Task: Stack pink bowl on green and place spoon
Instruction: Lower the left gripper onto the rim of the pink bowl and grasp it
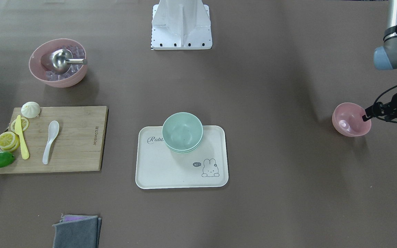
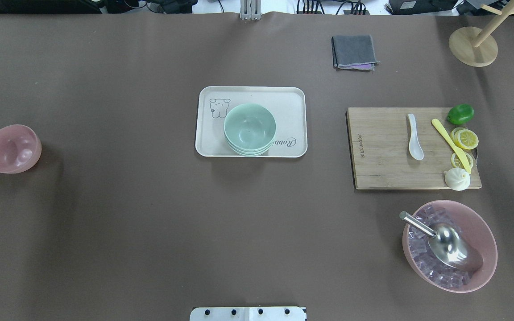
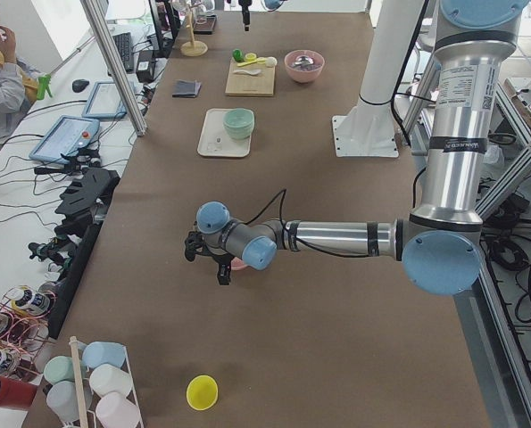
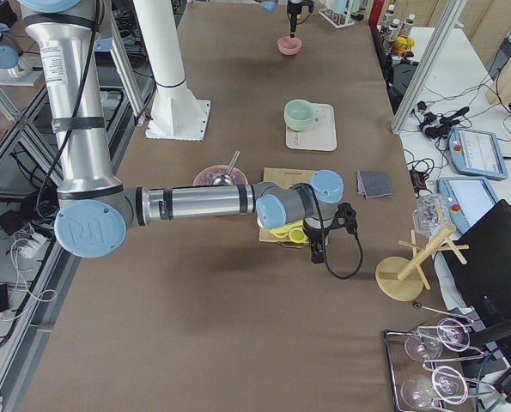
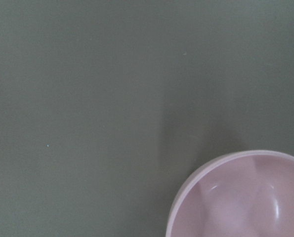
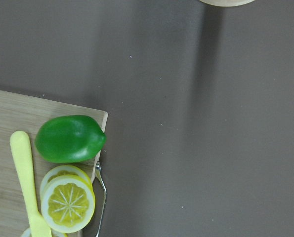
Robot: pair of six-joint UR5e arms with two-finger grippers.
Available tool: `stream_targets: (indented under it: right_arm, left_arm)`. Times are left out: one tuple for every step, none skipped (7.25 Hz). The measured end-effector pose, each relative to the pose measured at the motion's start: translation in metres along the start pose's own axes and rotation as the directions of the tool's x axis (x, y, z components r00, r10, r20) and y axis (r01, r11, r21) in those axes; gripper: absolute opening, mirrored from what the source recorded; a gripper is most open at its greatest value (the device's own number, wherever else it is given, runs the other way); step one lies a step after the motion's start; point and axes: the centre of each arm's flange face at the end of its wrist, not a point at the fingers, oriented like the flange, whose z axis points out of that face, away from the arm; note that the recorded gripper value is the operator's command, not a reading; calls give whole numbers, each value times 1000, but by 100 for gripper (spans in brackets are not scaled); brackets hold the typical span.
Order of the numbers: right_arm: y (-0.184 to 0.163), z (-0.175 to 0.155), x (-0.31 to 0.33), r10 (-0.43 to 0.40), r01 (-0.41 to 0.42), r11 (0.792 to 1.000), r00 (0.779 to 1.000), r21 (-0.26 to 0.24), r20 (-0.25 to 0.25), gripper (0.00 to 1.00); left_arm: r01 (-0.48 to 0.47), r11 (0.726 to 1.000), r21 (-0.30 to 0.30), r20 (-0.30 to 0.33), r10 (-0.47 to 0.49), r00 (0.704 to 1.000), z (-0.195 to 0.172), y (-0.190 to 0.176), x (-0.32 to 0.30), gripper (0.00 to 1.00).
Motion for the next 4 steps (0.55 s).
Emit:
stream_targets:
  right_arm:
    - [1,2,-1,-3,3,1000,1000,-4,1,100]
    - [1,4,-3,-5,5,1000,1000,-7,1,100]
    - [2,6,-3,-6,6,1000,1000,-10,1,100]
    - [1,7,-3,-6,6,1000,1000,-13,1,100]
  left_arm:
    - [-9,1000,-10,-1,9,1000,9,0,2,43]
    - [-19,1000,-20,-2,18,1000,16,1,7,22]
    - [-28,999,-28,-4,28,1000,20,3,11,0]
    - [-31,999,-33,-6,31,999,23,3,15,0]
